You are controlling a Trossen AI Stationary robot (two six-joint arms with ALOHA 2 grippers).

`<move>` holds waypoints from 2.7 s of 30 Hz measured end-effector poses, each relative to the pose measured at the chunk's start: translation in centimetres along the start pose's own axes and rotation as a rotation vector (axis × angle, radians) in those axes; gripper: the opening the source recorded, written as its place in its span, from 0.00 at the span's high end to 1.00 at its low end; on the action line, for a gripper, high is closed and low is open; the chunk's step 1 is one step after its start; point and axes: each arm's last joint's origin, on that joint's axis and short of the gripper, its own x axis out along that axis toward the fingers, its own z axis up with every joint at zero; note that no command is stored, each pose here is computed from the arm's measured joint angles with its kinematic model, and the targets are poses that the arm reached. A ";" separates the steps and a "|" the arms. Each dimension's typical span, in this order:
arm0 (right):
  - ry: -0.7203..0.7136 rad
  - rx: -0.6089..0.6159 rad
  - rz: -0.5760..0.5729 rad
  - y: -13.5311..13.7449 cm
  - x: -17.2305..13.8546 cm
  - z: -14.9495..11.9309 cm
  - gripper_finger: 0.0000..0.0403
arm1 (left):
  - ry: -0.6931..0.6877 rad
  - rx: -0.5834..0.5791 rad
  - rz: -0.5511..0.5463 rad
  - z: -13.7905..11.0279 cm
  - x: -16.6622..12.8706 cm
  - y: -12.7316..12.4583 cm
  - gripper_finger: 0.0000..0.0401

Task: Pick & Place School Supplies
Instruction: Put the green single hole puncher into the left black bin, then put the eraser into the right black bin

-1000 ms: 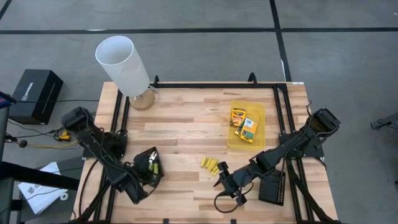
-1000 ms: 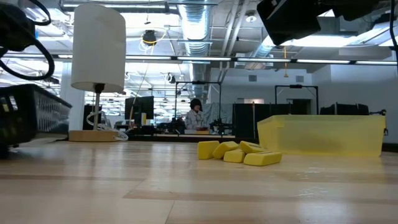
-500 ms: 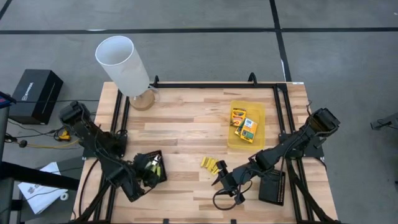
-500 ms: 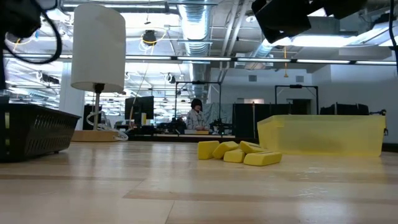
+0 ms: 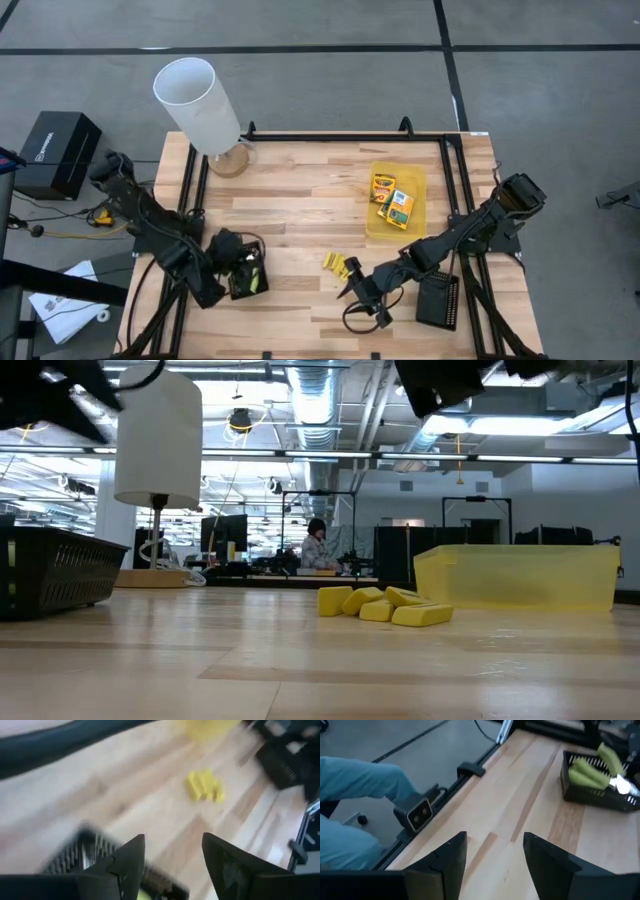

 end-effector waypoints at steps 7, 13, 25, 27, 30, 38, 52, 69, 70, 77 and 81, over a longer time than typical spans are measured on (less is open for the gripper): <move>-0.055 0.015 -0.059 -1.3 0.0 0.5 0.54 | -0.060 0.249 0.008 1.0 0.2 0.5 0.55; -0.050 0.082 -0.106 -3.0 -0.1 0.3 0.54 | 0.140 0.258 0.147 0.7 2.2 3.4 0.60; -0.083 0.114 -0.164 -4.5 -0.2 0.8 0.56 | 0.540 0.342 0.408 0.7 3.1 7.5 0.88; -0.094 0.122 -0.178 -5.0 -0.3 1.1 0.58 | 0.565 0.360 0.393 0.7 3.0 7.5 0.91; -0.102 0.131 -0.196 -5.7 -0.4 1.4 0.59 | 0.599 0.378 0.375 0.6 3.0 7.4 0.94; -0.113 0.173 -0.210 -6.4 -0.5 1.6 0.63 | 0.630 0.378 0.296 0.6 2.7 7.1 0.97; -0.103 0.169 -0.195 -5.9 -0.4 1.6 0.65 | 0.570 0.388 0.070 0.8 3.1 5.2 0.99; 0.025 0.273 -0.231 -6.3 -0.4 0.2 0.59 | -0.091 0.778 -0.091 6.2 6.0 1.8 0.99; 0.043 0.298 -0.255 -6.5 -0.5 0.0 0.59 | -0.091 0.784 -0.067 6.5 6.5 2.2 0.99; 0.161 0.322 -0.362 -7.6 -0.8 -1.4 0.58 | -0.059 0.769 -0.055 7.3 9.8 4.6 0.85; 0.198 0.326 -0.377 -8.1 -1.0 -1.8 0.58 | -0.050 0.777 -0.112 7.1 11.5 5.0 0.73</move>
